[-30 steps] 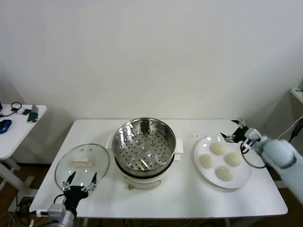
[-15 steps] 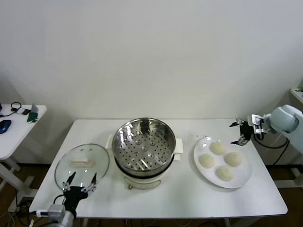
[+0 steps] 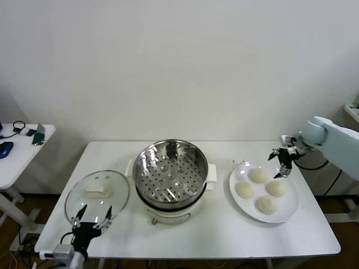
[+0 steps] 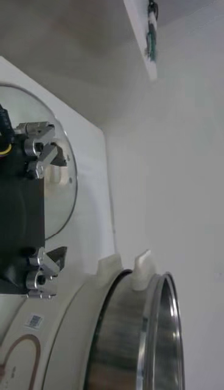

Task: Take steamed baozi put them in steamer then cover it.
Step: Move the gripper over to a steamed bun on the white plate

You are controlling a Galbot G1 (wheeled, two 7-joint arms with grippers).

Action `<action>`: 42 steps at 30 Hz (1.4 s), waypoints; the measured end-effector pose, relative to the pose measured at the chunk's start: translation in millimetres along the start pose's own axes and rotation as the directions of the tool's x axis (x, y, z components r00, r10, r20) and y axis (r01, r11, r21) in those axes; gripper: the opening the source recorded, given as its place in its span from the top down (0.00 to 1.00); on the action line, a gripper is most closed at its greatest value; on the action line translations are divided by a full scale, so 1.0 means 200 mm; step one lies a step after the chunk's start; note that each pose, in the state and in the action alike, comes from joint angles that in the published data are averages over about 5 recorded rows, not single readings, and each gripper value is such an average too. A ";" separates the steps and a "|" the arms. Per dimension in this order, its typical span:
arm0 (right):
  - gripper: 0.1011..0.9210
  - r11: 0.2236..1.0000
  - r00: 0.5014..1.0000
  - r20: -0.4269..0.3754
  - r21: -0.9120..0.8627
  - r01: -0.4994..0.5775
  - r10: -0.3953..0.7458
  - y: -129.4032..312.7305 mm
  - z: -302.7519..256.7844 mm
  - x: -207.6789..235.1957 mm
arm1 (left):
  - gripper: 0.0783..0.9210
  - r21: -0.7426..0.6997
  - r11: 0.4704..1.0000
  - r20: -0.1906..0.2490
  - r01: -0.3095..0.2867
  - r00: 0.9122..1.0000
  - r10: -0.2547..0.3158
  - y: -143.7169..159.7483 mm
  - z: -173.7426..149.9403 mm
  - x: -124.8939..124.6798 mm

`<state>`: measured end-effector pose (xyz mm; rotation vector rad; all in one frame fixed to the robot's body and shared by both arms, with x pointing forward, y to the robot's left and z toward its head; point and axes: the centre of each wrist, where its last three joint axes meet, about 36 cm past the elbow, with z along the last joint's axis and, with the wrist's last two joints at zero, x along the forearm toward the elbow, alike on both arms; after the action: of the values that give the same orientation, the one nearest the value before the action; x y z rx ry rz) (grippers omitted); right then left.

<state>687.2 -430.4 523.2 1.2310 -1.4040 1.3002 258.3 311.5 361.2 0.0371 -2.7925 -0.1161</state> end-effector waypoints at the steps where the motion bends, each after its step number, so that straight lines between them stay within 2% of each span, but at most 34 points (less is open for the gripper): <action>1: 0.12 1.000 1.000 -0.005 0.003 0.005 -0.005 -0.01 -0.01 -0.02 | 0.12 0.001 1.000 -0.001 0.000 1.000 0.000 0.00 0.00 0.00; 17: 0.12 0.999 0.998 -0.042 0.021 0.049 -0.048 -0.07 -0.11 -0.27 | 0.12 0.007 1.000 -0.011 -0.005 1.000 0.005 0.00 0.04 0.00; 27: 0.12 0.999 0.997 -0.067 0.008 0.043 -0.042 -0.09 -0.10 -0.33 | 0.12 0.002 1.000 -0.009 -0.005 1.000 0.005 0.01 0.03 -0.01; 30: 0.14 0.999 0.997 -0.069 0.003 0.040 -0.040 -0.10 -0.09 -0.33 | 0.12 0.001 1.000 -0.011 -0.005 1.000 0.005 0.01 0.04 -0.01; 38: 0.27 0.999 0.997 -0.059 -0.002 0.049 -0.049 -0.10 -0.09 -0.35 | 0.12 -0.002 1.000 -0.014 -0.001 1.000 0.001 0.02 0.05 -0.02; 42: 0.29 0.998 0.997 -0.052 0.004 0.055 -0.055 -0.10 -0.09 -0.35 | 0.12 -0.002 1.000 -0.016 -0.001 1.000 0.001 0.02 0.05 -0.02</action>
<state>717.8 -404.1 459.6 1.2225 -1.3222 1.2896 259.1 316.6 350.3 0.0364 -2.7759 -0.1183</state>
